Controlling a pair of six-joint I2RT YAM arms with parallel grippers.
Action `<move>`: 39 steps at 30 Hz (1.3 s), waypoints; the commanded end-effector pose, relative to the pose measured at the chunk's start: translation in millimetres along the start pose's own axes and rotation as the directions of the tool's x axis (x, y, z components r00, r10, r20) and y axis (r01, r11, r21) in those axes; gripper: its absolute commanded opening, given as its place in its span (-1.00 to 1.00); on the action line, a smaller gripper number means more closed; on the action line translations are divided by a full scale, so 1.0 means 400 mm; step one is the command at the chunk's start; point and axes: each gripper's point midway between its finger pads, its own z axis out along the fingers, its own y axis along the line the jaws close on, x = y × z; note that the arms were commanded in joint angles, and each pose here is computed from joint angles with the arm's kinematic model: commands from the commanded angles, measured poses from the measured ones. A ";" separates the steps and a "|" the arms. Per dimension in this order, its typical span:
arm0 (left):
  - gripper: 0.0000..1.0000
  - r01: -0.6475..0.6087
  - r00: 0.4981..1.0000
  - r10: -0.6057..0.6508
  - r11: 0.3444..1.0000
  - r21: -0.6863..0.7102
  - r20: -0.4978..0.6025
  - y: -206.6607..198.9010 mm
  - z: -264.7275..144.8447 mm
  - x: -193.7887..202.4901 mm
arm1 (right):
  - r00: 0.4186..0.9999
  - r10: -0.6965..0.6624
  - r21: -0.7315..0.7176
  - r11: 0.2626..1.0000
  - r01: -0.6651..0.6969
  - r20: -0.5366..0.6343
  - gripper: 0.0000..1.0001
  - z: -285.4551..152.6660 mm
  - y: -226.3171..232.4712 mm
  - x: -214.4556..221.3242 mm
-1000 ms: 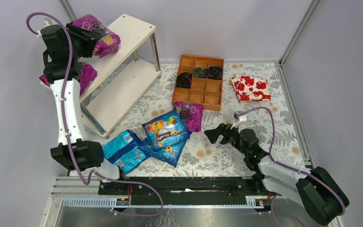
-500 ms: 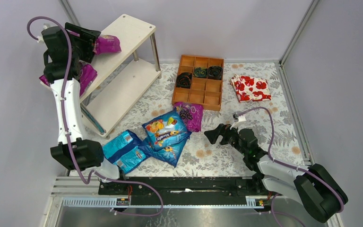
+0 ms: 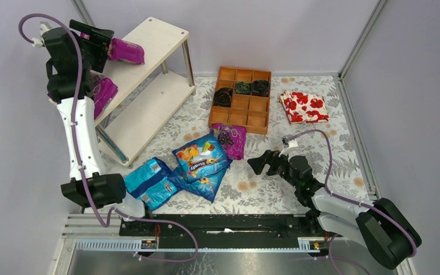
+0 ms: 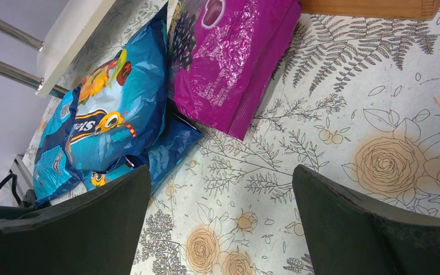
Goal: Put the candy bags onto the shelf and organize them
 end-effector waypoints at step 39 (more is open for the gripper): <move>0.85 -0.433 0.712 0.669 0.659 0.615 -0.216 -0.269 -0.336 0.633 | 1.000 0.002 -0.003 1.000 -0.002 0.027 1.00 0.022 0.015 -0.030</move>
